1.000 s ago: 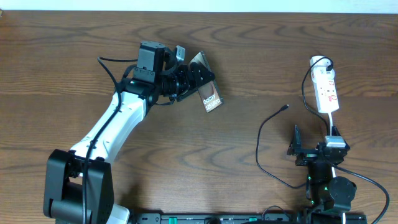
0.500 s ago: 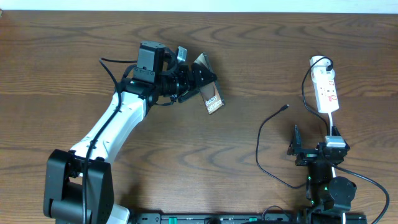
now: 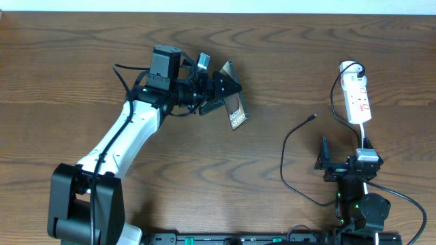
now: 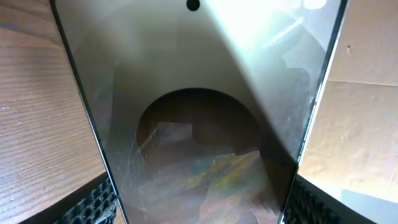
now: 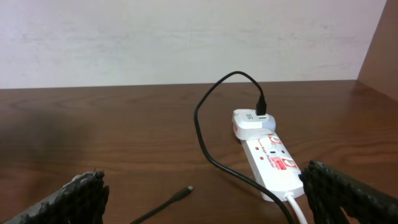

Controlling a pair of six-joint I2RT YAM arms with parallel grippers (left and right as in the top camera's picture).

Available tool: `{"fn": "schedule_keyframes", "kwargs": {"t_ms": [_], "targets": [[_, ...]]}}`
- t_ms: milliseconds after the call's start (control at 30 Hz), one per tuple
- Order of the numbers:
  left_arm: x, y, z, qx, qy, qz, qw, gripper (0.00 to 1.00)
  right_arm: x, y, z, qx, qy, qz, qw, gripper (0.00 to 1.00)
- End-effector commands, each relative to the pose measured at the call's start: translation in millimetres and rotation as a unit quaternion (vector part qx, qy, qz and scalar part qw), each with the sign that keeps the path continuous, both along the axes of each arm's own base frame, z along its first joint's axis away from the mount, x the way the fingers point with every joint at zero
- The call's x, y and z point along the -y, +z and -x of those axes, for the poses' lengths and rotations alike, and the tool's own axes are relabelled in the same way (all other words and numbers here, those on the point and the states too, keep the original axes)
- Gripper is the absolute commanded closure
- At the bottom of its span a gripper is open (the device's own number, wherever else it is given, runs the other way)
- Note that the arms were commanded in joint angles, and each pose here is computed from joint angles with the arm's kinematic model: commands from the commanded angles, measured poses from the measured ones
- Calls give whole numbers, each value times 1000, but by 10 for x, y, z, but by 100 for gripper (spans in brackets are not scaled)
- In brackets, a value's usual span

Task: Plug charger to phone and switch on socket
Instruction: 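Hold the phone upright with the left gripper, adjusting its tilt, then move the right gripper toward the phone and grasp its edge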

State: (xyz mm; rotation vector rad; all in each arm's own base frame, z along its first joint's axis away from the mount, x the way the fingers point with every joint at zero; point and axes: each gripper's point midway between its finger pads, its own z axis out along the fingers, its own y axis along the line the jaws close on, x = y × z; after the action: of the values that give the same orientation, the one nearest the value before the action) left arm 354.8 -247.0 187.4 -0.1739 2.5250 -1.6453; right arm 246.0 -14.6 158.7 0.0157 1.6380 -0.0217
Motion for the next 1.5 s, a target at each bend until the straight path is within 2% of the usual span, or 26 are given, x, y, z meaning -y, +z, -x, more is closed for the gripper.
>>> {"fn": "schedule_keyframes", "kwargs": {"t_ms": [0, 233, 333, 433, 533, 700, 767, 867, 1033, 1167, 1333, 1467], "targets": [[16, 137, 4, -7, -9, 23, 1000, 41, 4, 1, 3, 1, -1, 6, 1000, 1], [16, 138, 4, -15, -5, 25, 1000, 41, -47, 3, 2, 2, 13, -16, 1000, 1], [17, 138, 5, -15, -5, 25, 1000, 41, -149, 11, 5, 0, 33, -160, 987, 1], [17, 138, 5, -17, -5, 25, 1000, 41, -268, 24, 16, -13, 52, -346, 937, 1], [17, 138, 5, -17, -5, 25, 1000, 41, -471, 58, 54, -36, 102, -421, 901, 1], [27, 158, 27, -27, -8, 33, 999, 41, -536, 55, 72, -46, 119, -423, 897, 1], [27, 158, 29, -29, -8, 33, 999, 41, -615, 77, 96, -47, 146, -394, 906, 1], [26, 158, 27, -29, -7, 33, 999, 41, -638, 41, 108, -43, 161, -302, 939, 1], [26, 158, 27, -36, -4, 34, 999, 41, -593, 51, 141, -81, 134, -295, 942, 1], [27, 157, 27, -39, -3, 35, 999, 41, -581, 241, 281, -127, 121, -246, 953, 1], [27, 158, 29, -39, -3, 35, 999, 41, -645, 534, 560, -193, 118, -241, 944, 1], [34, 170, 44, -44, -7, 39, 998, 41, -922, 786, 905, -242, 180, -270, 914, 1]]}}
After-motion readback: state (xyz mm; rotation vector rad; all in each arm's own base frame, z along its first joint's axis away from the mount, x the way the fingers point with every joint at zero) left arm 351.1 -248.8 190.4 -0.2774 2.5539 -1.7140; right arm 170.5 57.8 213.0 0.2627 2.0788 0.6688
